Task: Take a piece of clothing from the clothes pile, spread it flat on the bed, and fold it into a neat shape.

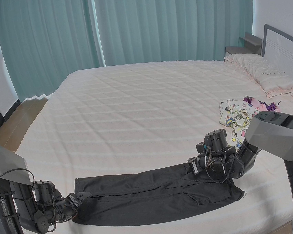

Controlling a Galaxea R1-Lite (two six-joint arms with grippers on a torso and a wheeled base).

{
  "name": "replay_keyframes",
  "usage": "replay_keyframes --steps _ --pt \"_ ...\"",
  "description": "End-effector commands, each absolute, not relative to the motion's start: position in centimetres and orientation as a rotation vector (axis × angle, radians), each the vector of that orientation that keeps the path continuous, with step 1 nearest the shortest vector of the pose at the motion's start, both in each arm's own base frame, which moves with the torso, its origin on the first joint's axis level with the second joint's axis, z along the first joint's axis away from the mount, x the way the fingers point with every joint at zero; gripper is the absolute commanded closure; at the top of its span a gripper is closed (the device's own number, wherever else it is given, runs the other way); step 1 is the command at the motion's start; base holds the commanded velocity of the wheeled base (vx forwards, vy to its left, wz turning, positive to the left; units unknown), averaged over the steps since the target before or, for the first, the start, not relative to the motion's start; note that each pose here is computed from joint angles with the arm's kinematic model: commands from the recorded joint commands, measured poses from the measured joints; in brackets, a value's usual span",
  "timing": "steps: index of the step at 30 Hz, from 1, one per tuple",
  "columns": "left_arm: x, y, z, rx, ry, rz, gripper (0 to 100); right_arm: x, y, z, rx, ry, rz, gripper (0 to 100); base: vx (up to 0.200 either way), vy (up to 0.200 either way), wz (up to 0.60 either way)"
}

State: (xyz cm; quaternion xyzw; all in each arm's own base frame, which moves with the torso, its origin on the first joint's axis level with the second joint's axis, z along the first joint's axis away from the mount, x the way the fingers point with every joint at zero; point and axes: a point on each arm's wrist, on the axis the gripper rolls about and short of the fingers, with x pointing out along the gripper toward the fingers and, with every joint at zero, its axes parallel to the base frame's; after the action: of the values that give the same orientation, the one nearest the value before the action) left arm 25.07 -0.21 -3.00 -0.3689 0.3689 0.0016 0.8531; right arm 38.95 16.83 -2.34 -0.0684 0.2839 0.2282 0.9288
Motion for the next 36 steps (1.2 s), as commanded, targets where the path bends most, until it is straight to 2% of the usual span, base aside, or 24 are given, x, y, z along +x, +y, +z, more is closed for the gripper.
replay_keyframes --steps 1,15,16,21,22,25,33,36 --pt "25.1 -0.2 -3.1 -0.776 0.778 0.005 0 39.3 17.0 -1.9 -0.136 0.56 0.468 100 0.0 0.0 0.0" --pt "25.1 -0.2 -3.1 -0.775 0.778 0.004 0 39.5 17.7 -2.4 -0.142 0.527 0.449 100 0.0 0.0 0.0" --pt "25.1 -0.2 -3.1 -0.775 0.778 0.004 0 39.5 17.6 -2.3 -0.138 0.528 0.451 0 0.0 0.0 0.0" --pt "25.1 -0.2 -3.1 -0.774 0.778 0.005 0 39.9 17.8 -1.1 -0.032 0.505 0.428 0 0.0 0.0 0.0" --pt "25.1 -0.2 -3.1 -0.773 0.778 0.003 0 40.4 17.8 0.0 0.065 0.476 0.406 0 0.0 0.0 0.0" --pt "25.1 -0.2 -3.1 -0.773 0.777 0.003 0 40.4 17.2 1.1 0.19 0.484 0.372 0 0.0 0.0 0.0" --pt "25.1 -0.2 -3.1 -0.774 0.776 0.004 0 37.6 11.8 0.4 0.287 0.603 0.234 0 0.0 0.0 0.0" --pt "25.1 -0.2 -3.1 -0.774 0.776 0.004 0 36.9 10.3 1.0 0.37 0.585 0.187 0 0.0 0.0 0.0"
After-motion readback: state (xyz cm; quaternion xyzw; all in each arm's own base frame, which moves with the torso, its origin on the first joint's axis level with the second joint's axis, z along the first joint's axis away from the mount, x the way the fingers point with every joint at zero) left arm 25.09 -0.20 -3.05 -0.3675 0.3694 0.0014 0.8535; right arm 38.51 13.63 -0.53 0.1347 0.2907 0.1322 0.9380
